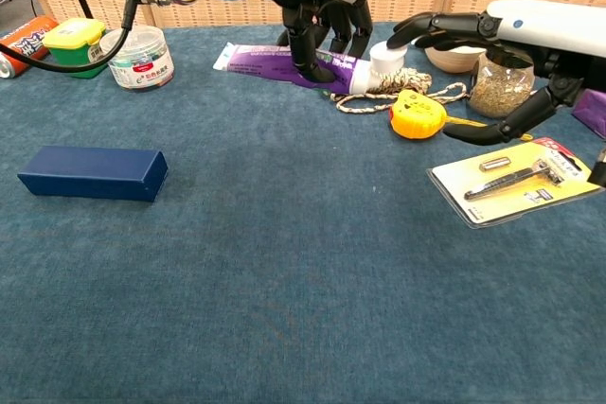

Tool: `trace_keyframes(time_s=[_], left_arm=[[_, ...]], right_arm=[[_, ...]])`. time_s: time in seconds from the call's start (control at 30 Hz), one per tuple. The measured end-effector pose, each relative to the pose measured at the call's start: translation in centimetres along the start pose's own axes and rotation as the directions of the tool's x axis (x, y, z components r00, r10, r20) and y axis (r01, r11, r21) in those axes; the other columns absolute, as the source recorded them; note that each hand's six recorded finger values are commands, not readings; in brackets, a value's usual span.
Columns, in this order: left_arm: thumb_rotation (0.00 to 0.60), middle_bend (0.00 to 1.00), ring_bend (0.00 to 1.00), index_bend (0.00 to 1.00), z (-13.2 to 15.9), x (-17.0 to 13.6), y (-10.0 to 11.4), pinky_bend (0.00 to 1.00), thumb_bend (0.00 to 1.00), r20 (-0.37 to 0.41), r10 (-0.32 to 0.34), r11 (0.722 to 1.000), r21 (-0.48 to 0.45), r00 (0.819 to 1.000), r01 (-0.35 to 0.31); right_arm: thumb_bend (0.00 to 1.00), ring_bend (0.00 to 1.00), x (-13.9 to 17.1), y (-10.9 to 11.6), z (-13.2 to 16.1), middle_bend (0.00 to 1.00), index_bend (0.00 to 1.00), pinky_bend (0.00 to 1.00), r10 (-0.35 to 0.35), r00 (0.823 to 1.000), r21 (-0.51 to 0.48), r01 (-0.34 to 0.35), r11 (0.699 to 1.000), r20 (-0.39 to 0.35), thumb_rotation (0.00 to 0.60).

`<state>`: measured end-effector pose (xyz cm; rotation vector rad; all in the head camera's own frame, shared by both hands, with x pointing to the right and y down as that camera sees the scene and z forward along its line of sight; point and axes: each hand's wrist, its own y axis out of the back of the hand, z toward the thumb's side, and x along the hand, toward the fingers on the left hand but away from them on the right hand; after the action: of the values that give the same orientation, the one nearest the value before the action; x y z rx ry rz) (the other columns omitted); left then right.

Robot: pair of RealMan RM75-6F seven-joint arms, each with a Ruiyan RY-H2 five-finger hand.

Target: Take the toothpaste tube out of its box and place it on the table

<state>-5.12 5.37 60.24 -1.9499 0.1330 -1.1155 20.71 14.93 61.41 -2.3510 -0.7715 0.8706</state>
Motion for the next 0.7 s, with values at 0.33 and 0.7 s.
trace_keyframes(time_s=[0.33,0.7], left_arm=[[0.600,0.61,0.64,0.62,-0.60,-0.46,0.24,0.60,0.92,-0.006,0.012,1.000,-0.001,1.000,-0.012],[0.600,0.61,0.64,0.62,-0.99,-0.60,0.38,0.60,0.93,-0.008,0.021,1.000,-0.007,1.000,-0.021]], right_arm=[[0.37,0.00,0.37,-0.11,-0.52,0.00,0.13,0.00,0.004,1.000,0.007,-0.004,1.000,0.016,0.600],[0.37,0.00,0.47,-0.47,-0.81,0.00,0.13,0.00,0.019,0.999,0.009,-0.020,1.000,0.028,0.600]])
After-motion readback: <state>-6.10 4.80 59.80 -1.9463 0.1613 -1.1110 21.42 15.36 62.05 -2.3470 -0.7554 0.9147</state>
